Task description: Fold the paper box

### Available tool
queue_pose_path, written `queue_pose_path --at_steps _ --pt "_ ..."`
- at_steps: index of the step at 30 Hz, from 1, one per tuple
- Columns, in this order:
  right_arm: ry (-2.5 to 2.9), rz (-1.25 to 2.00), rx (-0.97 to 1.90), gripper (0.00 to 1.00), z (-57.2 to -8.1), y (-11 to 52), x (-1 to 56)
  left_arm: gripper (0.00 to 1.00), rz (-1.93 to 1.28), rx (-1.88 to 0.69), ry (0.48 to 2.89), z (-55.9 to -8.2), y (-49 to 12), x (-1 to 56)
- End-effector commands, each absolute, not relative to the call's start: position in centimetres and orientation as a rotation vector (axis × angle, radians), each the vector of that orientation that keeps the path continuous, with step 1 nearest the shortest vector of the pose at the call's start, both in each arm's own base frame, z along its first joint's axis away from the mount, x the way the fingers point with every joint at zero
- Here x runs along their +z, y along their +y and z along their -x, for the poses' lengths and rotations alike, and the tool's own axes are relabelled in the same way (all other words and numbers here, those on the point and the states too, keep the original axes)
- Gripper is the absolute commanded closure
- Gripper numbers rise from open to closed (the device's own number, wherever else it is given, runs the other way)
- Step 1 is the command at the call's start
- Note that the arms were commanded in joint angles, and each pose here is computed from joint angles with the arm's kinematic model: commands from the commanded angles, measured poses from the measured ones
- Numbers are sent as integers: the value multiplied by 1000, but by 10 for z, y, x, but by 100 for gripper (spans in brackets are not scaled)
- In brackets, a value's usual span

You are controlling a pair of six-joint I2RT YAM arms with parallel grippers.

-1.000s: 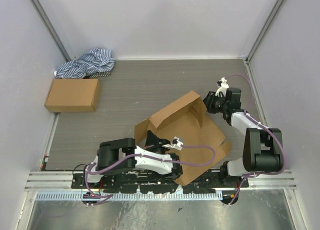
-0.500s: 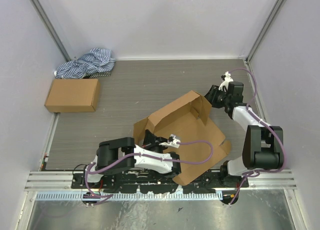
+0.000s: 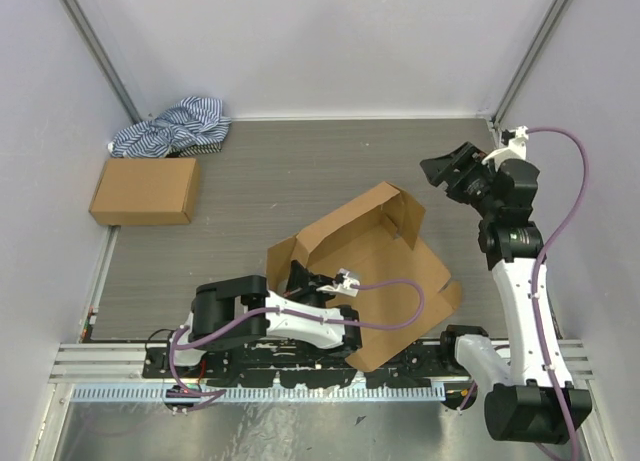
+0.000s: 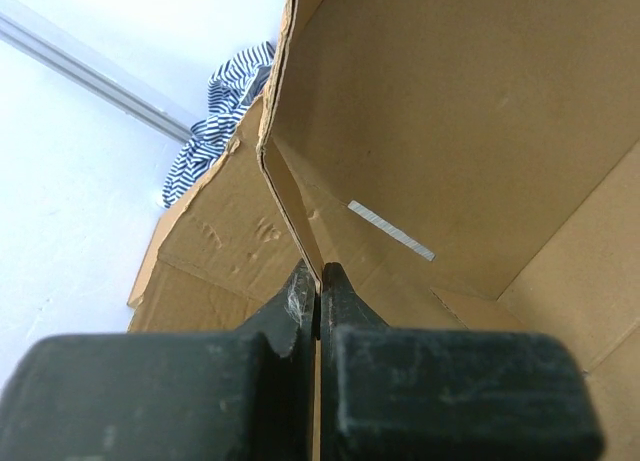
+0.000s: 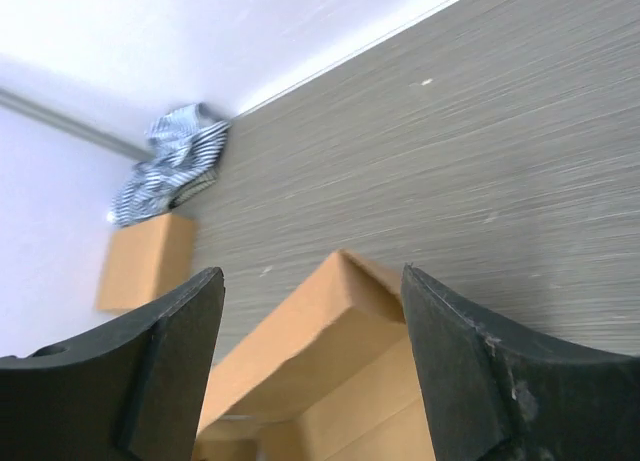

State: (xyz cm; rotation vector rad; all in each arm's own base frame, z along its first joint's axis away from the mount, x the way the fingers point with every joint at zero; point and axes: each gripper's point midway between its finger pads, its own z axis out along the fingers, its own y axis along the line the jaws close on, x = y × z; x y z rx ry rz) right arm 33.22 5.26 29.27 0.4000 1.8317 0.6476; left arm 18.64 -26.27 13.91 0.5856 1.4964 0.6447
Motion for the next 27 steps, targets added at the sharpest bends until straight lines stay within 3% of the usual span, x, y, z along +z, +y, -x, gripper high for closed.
queue_pose_path --at_steps 1,20,27 --pt "1931 -492 939 23 -318 88 284 96 -656 594 1384 -187 -276 165" --pt "1989 -501 1179 25 -309 134 241 96 -655 572 1381 -183 -285 164" --pt "2017 -461 1185 35 -315 166 231 96 -653 573 1383 -183 -283 164"
